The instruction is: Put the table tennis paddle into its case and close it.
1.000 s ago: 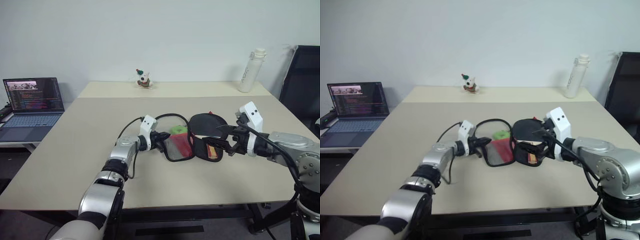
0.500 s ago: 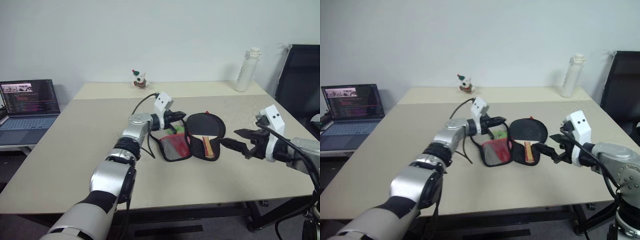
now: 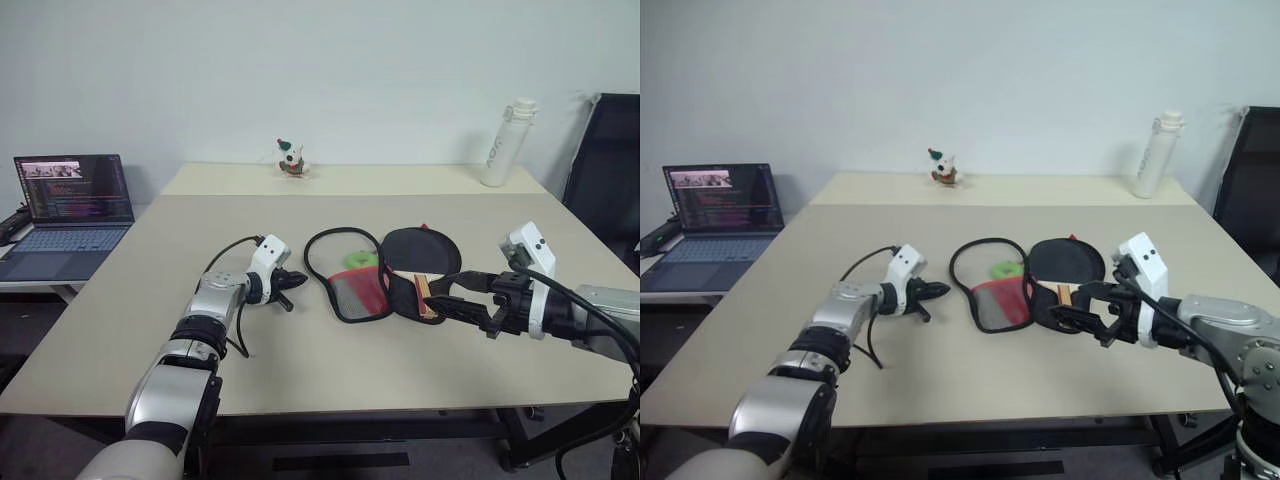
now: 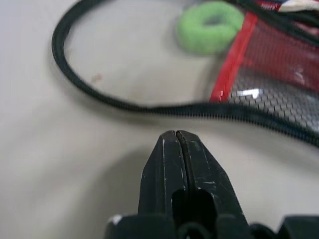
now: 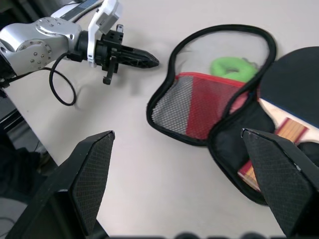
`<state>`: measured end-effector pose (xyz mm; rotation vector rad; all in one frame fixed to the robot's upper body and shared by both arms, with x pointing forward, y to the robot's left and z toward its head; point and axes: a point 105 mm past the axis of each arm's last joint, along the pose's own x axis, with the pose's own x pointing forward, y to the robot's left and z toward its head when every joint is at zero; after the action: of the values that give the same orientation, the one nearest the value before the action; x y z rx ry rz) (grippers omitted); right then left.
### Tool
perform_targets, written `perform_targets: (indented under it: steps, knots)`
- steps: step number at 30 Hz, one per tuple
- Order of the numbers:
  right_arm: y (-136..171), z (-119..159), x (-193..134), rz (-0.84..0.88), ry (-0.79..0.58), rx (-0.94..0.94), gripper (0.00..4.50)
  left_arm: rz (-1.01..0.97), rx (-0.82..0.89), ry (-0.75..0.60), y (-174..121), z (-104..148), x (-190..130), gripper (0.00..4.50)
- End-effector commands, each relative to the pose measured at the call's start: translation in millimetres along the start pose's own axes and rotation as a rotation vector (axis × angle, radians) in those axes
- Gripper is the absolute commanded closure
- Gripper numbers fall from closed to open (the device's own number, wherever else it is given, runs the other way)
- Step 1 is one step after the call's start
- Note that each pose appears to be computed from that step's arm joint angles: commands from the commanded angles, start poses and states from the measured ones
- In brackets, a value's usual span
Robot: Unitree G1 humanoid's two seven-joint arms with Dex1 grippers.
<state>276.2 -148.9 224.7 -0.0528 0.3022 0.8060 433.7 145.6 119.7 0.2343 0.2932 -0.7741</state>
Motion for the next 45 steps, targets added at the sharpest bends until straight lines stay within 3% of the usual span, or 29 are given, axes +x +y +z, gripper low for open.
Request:
perform_targets:
  steps: [1,12,16,26,37,45]
  knots:
    - [-2.0,12.4,-3.3,-0.025,-0.037,-0.052,0.0,-0.003,-0.03,-0.076,-4.4,15.5,6.9,4.47]
    - [-5.7,11.2,-3.1,-0.049,-0.035,-0.052,0.0,-0.006,-0.1,-0.079,-26.5,15.9,38.3,4.47]
    - [-5.7,11.3,-3.5,-0.056,-0.037,-0.053,0.0,-0.033,-0.069,-0.119,-35.9,36.3,47.3,4.47]
    - [-7.3,10.8,-9.6,-0.082,-0.042,-0.055,0.0,-0.129,0.027,-0.313,-60.3,117.7,54.5,4.47]
    - [-7.7,10.8,-9.6,-0.084,-0.04,-0.055,0.0,-0.209,0.051,-0.326,-102.0,130.5,78.1,4.47]
    - [-7.5,9.8,-14.7,-0.107,-0.035,-0.061,0.0,-0.276,0.061,-0.379,-141.1,156.8,91.7,4.47]
